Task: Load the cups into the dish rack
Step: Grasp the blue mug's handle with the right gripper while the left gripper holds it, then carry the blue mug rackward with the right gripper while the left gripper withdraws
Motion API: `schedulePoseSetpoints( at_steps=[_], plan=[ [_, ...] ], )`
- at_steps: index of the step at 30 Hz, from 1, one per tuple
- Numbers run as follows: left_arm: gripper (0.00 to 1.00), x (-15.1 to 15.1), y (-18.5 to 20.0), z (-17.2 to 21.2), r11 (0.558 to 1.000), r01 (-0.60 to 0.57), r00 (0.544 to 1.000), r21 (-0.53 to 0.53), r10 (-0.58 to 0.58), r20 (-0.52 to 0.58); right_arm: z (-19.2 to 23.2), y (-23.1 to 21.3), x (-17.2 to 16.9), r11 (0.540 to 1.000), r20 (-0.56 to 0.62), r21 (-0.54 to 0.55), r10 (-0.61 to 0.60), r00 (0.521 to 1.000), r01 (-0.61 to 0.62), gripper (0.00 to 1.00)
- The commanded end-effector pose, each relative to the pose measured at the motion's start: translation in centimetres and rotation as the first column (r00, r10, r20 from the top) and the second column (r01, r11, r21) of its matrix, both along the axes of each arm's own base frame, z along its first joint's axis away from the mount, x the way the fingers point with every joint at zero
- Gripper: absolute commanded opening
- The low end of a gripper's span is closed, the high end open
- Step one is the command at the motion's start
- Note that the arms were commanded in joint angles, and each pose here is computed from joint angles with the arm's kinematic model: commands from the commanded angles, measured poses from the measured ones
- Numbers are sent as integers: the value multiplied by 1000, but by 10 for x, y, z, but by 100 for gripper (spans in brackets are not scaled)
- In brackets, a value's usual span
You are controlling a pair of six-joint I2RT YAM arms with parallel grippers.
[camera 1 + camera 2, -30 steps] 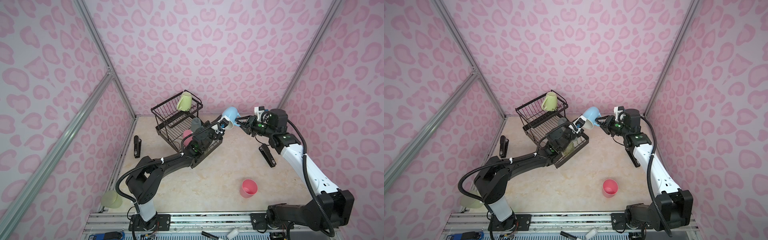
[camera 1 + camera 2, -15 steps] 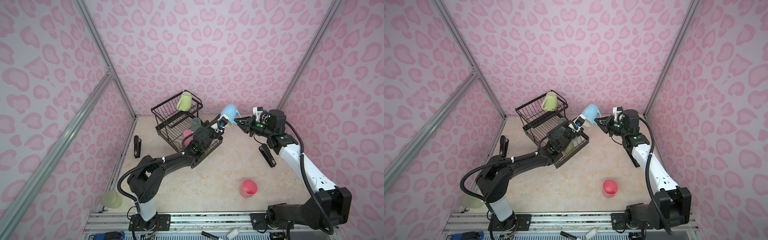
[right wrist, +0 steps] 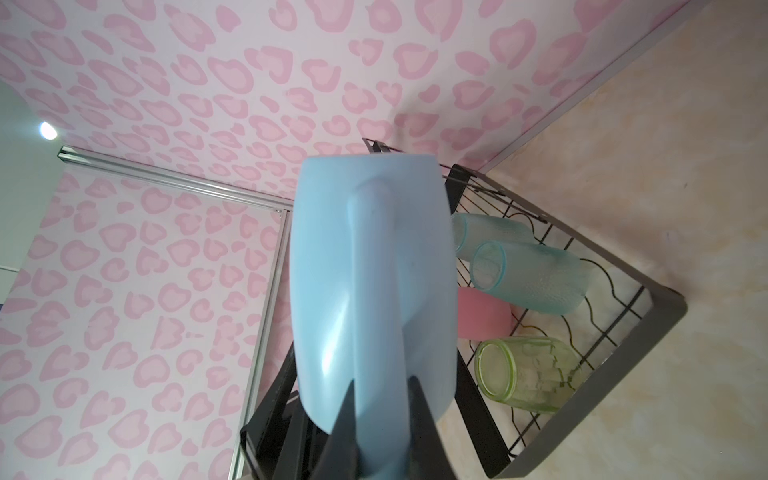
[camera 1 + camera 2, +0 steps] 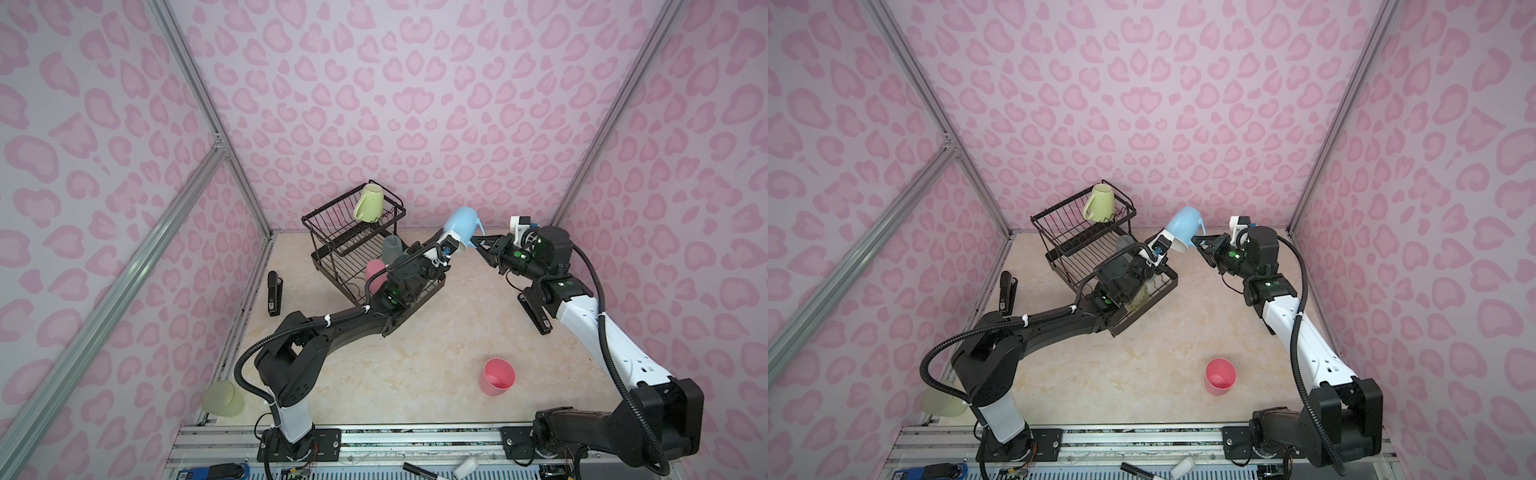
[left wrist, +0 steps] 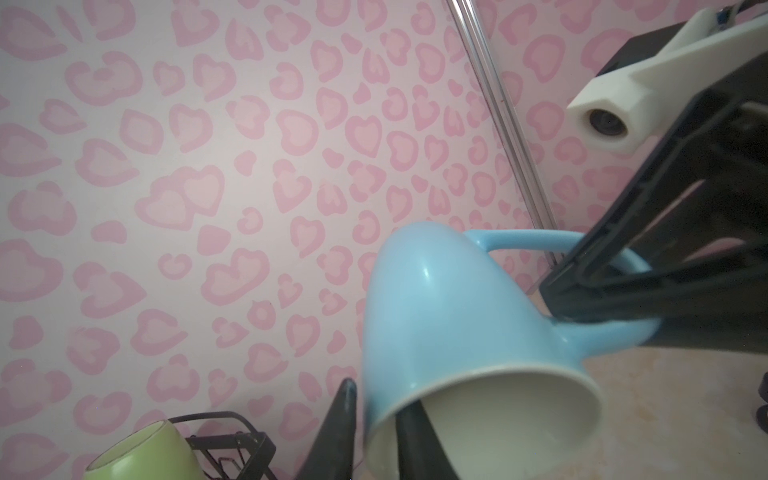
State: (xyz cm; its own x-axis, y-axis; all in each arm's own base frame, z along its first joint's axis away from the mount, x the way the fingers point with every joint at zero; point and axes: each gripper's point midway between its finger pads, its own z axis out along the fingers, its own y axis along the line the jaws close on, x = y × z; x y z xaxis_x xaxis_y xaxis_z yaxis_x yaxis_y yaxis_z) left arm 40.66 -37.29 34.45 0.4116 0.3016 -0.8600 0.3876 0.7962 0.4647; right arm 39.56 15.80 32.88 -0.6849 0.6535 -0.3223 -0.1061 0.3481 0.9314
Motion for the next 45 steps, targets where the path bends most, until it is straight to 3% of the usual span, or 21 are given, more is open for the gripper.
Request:
schedulePoseSetpoints(
  at_steps=[1, 7, 12, 27, 39, 45],
  plan=[
    [27, -5, 9, 38, 994, -6, 996, -111, 16, 87, 19, -8, 5, 998, 127, -33, -48, 991, 52, 0],
    [35, -4, 13, 33, 993, -22, 997, -117, 30, 68, 14, -16, 6, 991, 162, -79, -94, 982, 108, 0],
    [48, -3, 21, 29, 990, -55, 997, -129, 61, 38, 4, -16, 7, 978, 192, -155, -113, 975, 143, 0],
    [55, 3, 71, 16, 957, -240, 967, -163, 221, -128, -22, 21, 0, 897, 277, -417, -26, 960, 145, 0],
    [73, -14, 116, 21, 923, -322, 904, -213, 232, -359, -36, 66, -18, 807, 381, -576, 127, 916, 128, 0],
    [76, -17, 153, 23, 876, -399, 827, -272, 216, -519, -44, 101, -36, 768, 441, -634, 260, 859, 92, 0]
  ],
)
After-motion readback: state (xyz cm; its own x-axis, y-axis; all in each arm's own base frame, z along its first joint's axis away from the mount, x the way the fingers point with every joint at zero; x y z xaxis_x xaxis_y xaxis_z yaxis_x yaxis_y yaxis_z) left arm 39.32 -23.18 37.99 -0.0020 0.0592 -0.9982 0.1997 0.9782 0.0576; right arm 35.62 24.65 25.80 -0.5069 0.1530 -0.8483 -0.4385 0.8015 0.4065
